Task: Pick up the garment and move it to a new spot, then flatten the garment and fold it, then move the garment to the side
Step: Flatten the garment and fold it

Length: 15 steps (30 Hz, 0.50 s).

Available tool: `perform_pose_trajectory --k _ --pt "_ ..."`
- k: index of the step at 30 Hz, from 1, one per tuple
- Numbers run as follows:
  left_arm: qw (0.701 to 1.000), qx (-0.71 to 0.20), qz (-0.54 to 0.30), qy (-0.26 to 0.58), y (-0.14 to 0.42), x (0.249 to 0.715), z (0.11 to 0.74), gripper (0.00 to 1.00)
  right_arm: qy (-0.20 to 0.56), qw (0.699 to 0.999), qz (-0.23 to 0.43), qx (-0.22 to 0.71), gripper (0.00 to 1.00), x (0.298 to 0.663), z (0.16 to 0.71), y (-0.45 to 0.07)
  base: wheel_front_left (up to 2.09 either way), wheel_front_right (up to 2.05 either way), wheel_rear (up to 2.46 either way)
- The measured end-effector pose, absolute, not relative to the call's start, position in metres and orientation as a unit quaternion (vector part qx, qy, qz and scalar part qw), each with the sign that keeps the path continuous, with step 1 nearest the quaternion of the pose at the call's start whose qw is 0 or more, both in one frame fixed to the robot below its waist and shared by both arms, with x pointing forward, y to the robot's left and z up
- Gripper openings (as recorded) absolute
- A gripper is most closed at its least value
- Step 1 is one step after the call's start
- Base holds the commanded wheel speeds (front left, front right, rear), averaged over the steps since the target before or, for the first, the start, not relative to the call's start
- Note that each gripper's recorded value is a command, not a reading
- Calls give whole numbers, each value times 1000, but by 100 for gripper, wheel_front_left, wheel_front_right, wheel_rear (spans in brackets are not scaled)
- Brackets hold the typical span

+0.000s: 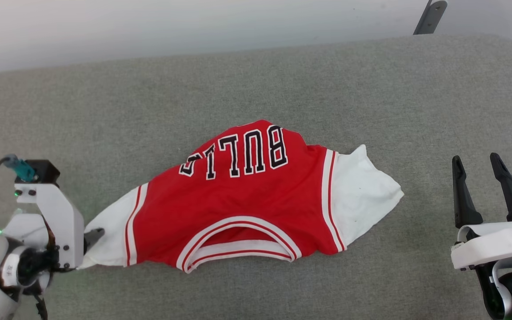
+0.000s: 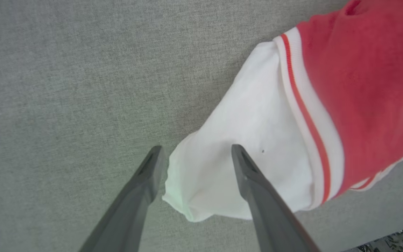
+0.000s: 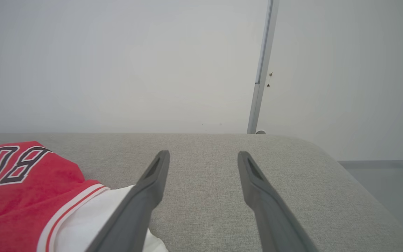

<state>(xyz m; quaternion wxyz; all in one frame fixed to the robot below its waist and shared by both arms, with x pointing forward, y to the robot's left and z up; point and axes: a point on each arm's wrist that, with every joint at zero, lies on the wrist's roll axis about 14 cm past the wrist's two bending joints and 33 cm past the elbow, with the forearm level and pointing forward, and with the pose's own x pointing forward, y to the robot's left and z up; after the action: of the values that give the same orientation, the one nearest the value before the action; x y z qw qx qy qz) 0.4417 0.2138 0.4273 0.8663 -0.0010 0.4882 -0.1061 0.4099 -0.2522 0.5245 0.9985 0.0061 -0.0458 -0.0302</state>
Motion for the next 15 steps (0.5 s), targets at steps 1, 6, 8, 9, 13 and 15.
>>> perform_pose_trajectory --k 1,6,8,9,13,15 --pt "865 3 -103 490 216 442 425 100 -45 999 -31 6 100 410 524 -252 0 0 0" --pt "856 2 -87 509 224 438 405 100 -41 999 -32 10 100 412 520 -251 0 0 0" --pt "851 -2 -89 518 224 435 397 93 -40 999 -31 10 100 412 519 -251 0 0 0" --pt "850 -11 -90 519 223 435 396 15 -39 999 -31 10 100 413 519 -251 0 0 0" --pt "849 -37 -96 519 218 440 395 0 -38 999 -32 11 100 414 518 -251 0 0 0" --pt "851 -39 -103 513 216 442 398 0 -38 999 -32 11 100 414 518 -251 0 0 0"
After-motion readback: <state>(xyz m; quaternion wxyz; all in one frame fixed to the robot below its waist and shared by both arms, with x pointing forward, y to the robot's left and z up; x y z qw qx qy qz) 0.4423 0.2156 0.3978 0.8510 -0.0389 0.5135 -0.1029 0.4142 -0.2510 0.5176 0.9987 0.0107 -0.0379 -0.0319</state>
